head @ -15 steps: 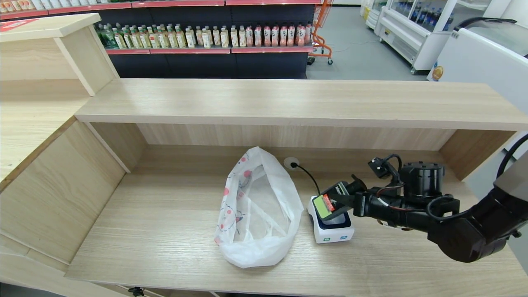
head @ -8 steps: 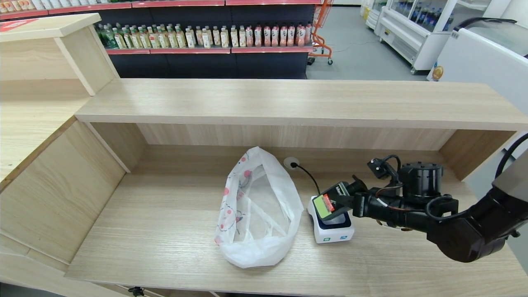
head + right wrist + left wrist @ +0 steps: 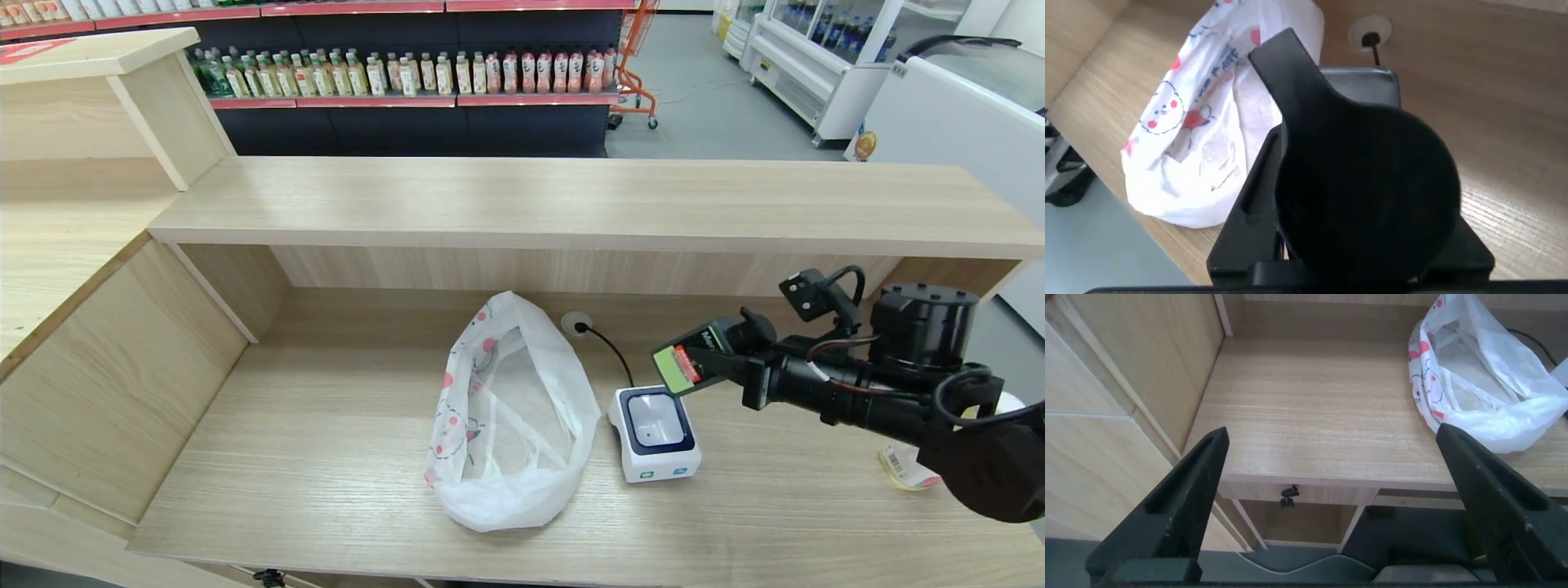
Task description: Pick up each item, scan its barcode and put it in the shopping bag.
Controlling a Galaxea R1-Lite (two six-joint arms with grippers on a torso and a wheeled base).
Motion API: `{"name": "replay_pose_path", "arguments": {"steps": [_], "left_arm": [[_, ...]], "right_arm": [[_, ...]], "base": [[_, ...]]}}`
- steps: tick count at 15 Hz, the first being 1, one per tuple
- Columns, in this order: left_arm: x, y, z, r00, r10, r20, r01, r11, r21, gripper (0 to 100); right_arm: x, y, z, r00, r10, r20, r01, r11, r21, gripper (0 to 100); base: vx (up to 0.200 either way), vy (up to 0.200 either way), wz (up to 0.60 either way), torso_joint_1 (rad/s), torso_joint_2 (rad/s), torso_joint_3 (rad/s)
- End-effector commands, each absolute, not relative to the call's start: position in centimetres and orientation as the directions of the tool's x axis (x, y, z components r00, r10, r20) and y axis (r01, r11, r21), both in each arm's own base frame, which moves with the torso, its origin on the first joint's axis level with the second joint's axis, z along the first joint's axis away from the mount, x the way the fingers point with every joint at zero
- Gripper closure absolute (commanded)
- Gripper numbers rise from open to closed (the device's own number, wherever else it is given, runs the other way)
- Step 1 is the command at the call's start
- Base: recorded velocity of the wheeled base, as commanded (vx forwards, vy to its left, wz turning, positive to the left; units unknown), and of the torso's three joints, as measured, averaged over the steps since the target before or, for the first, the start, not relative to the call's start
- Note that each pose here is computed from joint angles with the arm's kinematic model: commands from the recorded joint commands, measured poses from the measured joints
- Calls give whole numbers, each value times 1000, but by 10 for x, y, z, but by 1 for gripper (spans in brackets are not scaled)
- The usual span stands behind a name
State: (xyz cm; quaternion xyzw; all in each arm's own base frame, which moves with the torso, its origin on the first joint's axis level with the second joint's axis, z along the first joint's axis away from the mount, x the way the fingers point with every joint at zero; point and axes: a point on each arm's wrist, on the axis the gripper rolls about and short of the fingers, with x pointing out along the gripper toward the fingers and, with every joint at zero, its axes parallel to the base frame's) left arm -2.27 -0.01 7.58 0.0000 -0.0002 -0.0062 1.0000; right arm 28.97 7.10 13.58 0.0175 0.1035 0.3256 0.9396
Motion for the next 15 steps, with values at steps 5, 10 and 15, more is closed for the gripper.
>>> {"name": "replay_pose_path", "arguments": {"steps": [5, 10, 15], "left_arm": [[-23, 0, 76, 1000, -12, 2, 12, 1000, 0, 0], [-23, 0, 76, 1000, -12, 2, 12, 1000, -5, 0], [-23, 0, 76, 1000, -12, 2, 12, 1000, -5, 0]], "right_arm": [[267, 80, 118, 718, 647, -255, -644, 757, 109, 100], [267, 104, 107, 657, 698, -284, -700, 705, 114, 100], [275, 118, 76, 622, 714, -321, -742, 669, 49, 100]], "base": [[0, 200, 0, 6, 5, 1], [0, 40, 0, -3, -2, 0], [0, 0, 0, 0, 0, 0]]}}
